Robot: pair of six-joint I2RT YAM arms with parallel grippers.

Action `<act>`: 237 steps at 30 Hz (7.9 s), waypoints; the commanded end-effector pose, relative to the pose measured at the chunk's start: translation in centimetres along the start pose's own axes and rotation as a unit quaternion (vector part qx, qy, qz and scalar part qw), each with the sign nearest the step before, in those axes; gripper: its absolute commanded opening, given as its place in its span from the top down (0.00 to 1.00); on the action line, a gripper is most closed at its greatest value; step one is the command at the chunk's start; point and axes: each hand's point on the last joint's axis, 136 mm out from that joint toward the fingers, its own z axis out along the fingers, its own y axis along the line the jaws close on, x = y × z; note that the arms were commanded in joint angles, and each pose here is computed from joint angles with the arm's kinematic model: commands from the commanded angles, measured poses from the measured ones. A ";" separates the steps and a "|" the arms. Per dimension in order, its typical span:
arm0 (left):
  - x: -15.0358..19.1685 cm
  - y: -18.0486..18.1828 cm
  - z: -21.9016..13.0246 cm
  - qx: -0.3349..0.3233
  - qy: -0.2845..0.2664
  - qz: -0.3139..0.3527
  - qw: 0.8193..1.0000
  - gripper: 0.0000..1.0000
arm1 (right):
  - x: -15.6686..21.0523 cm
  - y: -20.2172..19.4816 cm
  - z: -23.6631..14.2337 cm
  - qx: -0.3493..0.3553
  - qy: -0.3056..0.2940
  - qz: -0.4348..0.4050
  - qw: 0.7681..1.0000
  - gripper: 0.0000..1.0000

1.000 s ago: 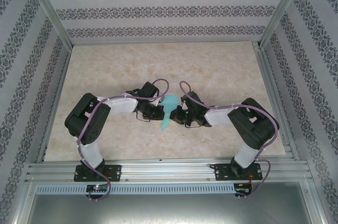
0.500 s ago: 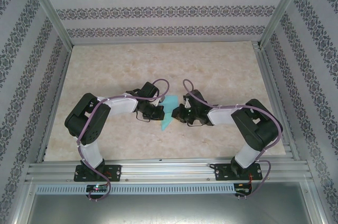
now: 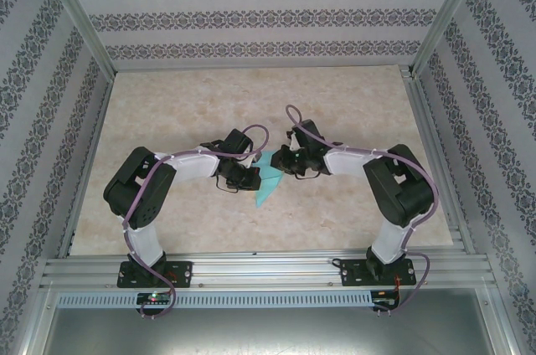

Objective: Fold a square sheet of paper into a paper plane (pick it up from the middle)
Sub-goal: Third fold the triangle at the center of the table.

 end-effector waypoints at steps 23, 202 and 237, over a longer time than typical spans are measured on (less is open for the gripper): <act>-1.0 -0.4 -1.0 0.000 -0.013 0.014 1.000 0.89 | 1.8 -5.3 2.1 0.125 0.086 -0.043 0.988 0.90; 2.1 -4.1 0.0 0.055 0.049 -0.070 0.995 0.86 | 5.8 -4.6 2.1 0.014 0.059 0.041 0.997 0.90; 4.2 -2.0 -0.8 0.004 0.059 -0.053 0.997 0.86 | 6.6 -4.2 2.8 0.012 0.064 0.039 0.997 0.97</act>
